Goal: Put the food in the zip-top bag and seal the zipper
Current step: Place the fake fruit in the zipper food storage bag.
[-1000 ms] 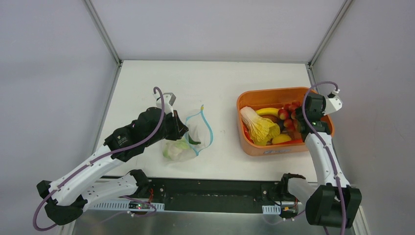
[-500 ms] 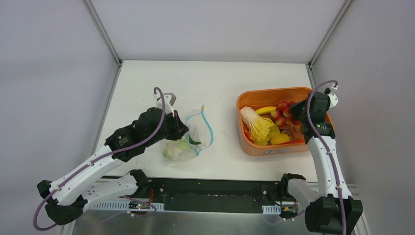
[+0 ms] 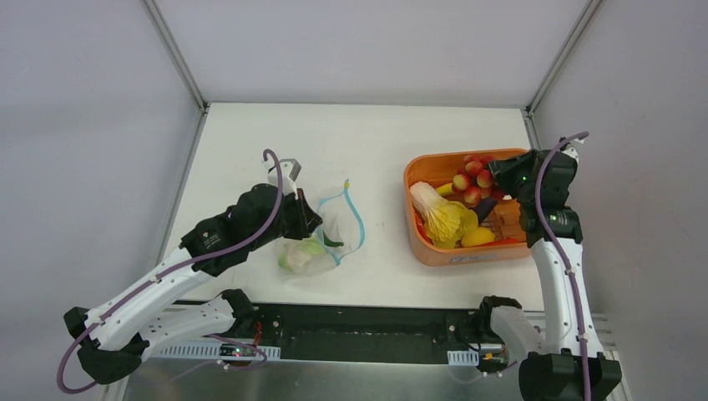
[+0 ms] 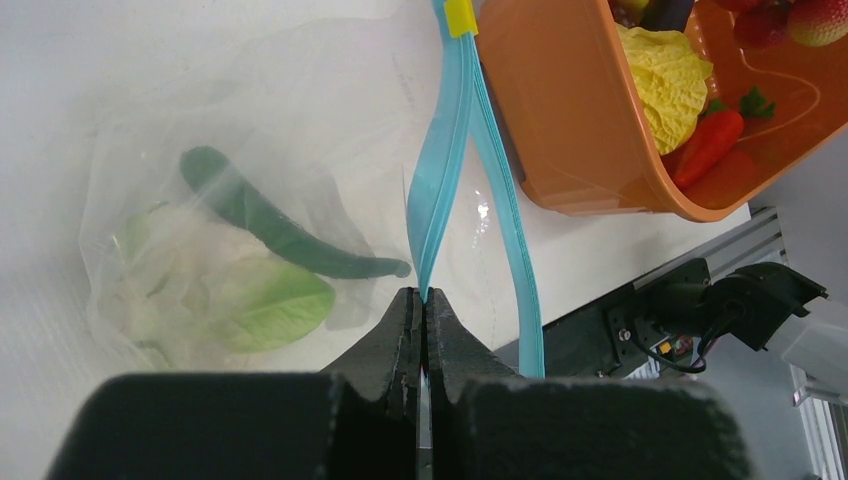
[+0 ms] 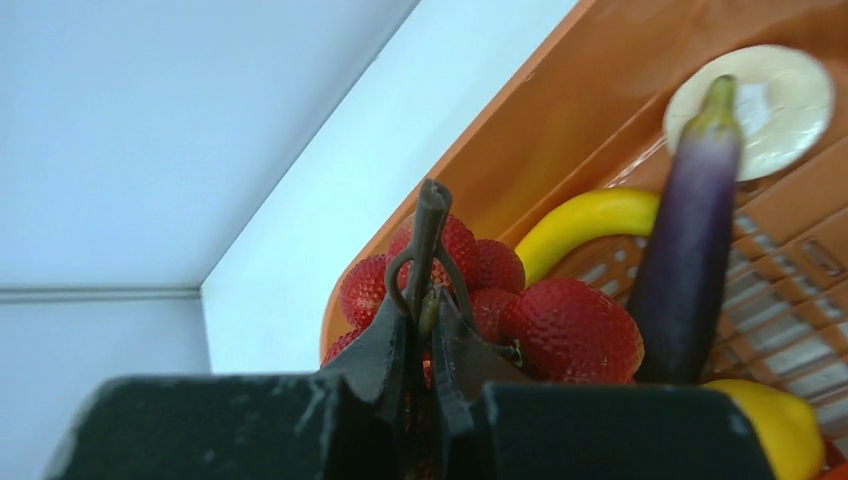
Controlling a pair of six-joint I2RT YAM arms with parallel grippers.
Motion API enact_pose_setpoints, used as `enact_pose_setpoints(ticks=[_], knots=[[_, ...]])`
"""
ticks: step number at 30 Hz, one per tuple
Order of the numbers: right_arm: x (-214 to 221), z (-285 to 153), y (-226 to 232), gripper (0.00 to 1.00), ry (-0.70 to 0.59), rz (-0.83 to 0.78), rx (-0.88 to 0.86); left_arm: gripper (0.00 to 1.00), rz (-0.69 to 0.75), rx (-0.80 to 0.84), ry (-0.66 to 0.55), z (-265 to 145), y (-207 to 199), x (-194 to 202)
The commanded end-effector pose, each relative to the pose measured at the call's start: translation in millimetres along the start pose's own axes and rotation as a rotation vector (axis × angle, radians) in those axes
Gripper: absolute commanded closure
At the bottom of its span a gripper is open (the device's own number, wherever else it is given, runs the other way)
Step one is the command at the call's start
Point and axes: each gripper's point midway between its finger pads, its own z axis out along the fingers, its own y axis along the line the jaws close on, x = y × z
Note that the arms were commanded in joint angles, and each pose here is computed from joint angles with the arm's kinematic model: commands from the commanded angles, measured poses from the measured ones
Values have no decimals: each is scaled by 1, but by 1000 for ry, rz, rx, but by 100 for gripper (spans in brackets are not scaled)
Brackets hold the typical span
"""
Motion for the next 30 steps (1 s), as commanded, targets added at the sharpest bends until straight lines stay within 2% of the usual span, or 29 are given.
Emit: enact_pose_setpoints(ticks=[1,10,14,18,30], knots=[[-10,-29,57,100,31,47,-230,100,-29,25,-26,2,-5,-6],[19,-57,110,100,271,141,-506,100,-28,28,-30,3,-8,-9],[28,-59,113,100,318,136,-520,100,-56,42,-57,6,-8,-10],[41,-65,120,100,365,118,-552,100,-50,48,-31,7,-11,-6],[96,-94,159,100,521,-13,-695,100,-55,48,-32,8,-14,-10]])
